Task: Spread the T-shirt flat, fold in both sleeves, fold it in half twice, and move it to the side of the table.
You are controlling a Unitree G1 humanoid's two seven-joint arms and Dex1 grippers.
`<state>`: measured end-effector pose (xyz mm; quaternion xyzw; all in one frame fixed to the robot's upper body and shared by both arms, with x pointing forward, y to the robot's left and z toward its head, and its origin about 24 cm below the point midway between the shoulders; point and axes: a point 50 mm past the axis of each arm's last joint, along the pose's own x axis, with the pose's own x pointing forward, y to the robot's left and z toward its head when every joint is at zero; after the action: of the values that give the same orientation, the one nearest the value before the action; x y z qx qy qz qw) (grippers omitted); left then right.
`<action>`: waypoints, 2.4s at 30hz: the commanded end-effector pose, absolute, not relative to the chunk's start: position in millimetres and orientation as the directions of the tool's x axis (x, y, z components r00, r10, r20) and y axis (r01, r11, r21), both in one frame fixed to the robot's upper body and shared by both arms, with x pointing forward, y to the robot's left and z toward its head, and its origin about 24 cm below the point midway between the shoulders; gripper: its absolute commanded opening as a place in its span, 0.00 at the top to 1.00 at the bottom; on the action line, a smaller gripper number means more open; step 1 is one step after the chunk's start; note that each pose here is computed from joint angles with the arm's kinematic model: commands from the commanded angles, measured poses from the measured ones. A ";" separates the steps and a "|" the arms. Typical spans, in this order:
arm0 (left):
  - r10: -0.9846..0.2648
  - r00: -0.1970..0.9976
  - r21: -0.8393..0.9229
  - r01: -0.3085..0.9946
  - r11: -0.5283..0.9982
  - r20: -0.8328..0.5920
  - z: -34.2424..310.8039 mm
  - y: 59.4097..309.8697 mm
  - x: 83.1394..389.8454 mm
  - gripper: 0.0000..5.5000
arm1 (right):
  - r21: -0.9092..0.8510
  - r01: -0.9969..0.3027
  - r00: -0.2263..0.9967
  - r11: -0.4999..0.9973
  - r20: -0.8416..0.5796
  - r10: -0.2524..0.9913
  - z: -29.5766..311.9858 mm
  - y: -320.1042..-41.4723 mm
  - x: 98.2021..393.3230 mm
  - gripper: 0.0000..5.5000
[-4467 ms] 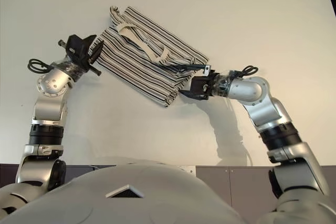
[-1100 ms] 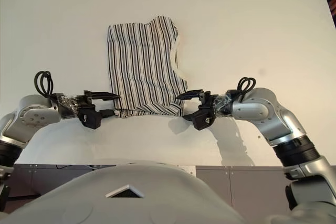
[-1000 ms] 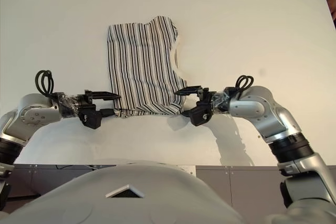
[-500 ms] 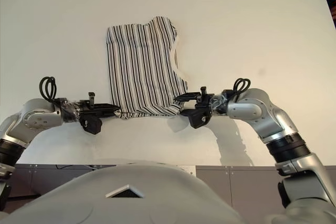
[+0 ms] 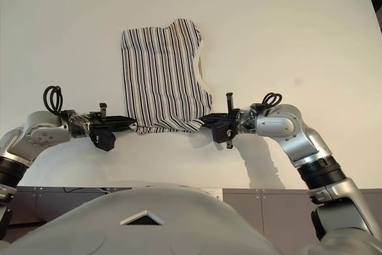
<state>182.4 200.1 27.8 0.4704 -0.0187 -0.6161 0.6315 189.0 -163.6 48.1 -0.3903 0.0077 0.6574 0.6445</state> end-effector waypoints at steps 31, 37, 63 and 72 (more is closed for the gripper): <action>-0.551 0.779 0.463 0.624 0.630 -0.300 50.1 191.1 318.2 0.81 | -0.352 -0.684 0.730 0.639 -0.324 0.602 65.1 -153.2 321.0 0.79; -0.307 0.925 0.504 0.379 0.776 -0.224 41.6 201.7 339.3 0.80 | -0.379 -0.498 0.867 0.780 -0.226 0.444 64.9 -151.4 341.0 0.58; 0.325 0.925 0.000 -0.331 0.943 -0.198 19.1 210.3 314.9 0.80 | 0.116 0.343 0.758 0.932 -0.621 -0.201 -4.8 -221.1 330.3 0.58; 0.292 0.935 -0.026 -0.303 0.953 -0.199 15.4 190.6 310.3 0.80 | 0.149 0.754 0.570 0.640 -0.634 -0.523 -8.9 -308.4 302.6 0.58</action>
<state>307.6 197.8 11.7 -0.0327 0.1001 0.1546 0.9823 315.3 -329.6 27.0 0.1750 0.2087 -0.3765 0.8854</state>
